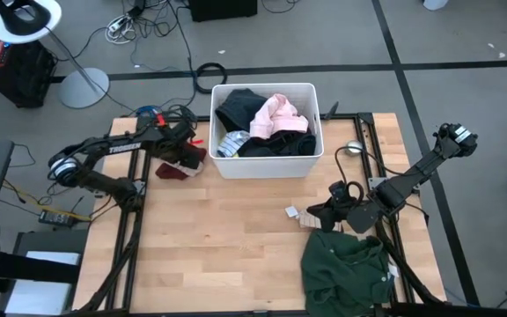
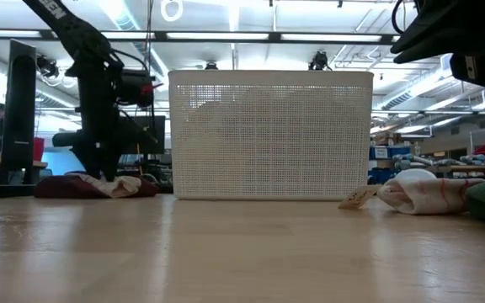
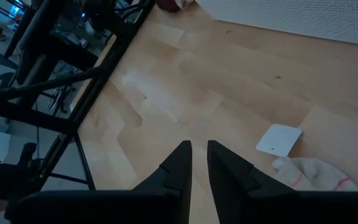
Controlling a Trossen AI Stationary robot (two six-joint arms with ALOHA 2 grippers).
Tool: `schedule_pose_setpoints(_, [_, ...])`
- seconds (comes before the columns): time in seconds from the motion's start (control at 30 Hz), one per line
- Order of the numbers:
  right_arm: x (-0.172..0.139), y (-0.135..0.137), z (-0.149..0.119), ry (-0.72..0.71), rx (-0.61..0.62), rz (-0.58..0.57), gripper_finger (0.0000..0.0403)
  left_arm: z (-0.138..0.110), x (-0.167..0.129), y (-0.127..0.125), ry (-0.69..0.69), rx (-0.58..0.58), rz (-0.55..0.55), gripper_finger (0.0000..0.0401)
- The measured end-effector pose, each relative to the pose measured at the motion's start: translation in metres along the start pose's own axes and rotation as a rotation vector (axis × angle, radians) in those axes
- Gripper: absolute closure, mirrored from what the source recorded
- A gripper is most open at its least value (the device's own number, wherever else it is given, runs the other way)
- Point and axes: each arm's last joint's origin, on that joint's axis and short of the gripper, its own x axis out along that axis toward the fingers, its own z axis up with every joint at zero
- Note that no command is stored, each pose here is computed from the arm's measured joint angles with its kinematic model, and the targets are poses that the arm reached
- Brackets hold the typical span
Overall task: Sort clothes
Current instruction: Put the left pink striped sock into the white bin
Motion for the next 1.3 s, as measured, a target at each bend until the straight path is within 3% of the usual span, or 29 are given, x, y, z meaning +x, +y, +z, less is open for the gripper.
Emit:
schedule_pose_setpoints(0.1, [0.000, 0.000, 0.000, -0.002, 0.001, -0.001, 0.0350, -0.002, 0.007, 0.001, 0.046, 0.004, 0.050, 0.0266])
schedule_pose_setpoints(0.27, [0.001, 0.000, 0.001, -0.002, 0.003, -0.002, 0.0350, -0.004, 0.008, 0.002, 0.068, 0.036, 0.072, 0.0384])
schedule_pose_setpoints(0.37, [0.001, 0.000, 0.001, -0.002, 0.002, -0.002, 0.0351, -0.006, 0.003, 0.001, 0.070, 0.038, 0.051, 0.0396])
schedule_pose_setpoints(0.6, [0.001, 0.000, 0.001, -0.001, -0.023, -0.002, 0.0351, -0.019, -0.024, 0.001, 0.042, 0.053, -0.010, 0.0399])
schedule_pose_setpoints(1.07, [0.001, 0.000, 0.001, -0.002, -0.031, 0.000, 0.0351, -0.038, -0.074, 0.008, -0.184, 0.008, -0.170, 0.0398])
schedule_pose_setpoints(1.3, [0.002, 0.000, 0.003, -0.010, -0.024, -0.002, 0.0351, -0.029, -0.075, -0.001, -0.249, -0.018, -0.249, 0.0348])
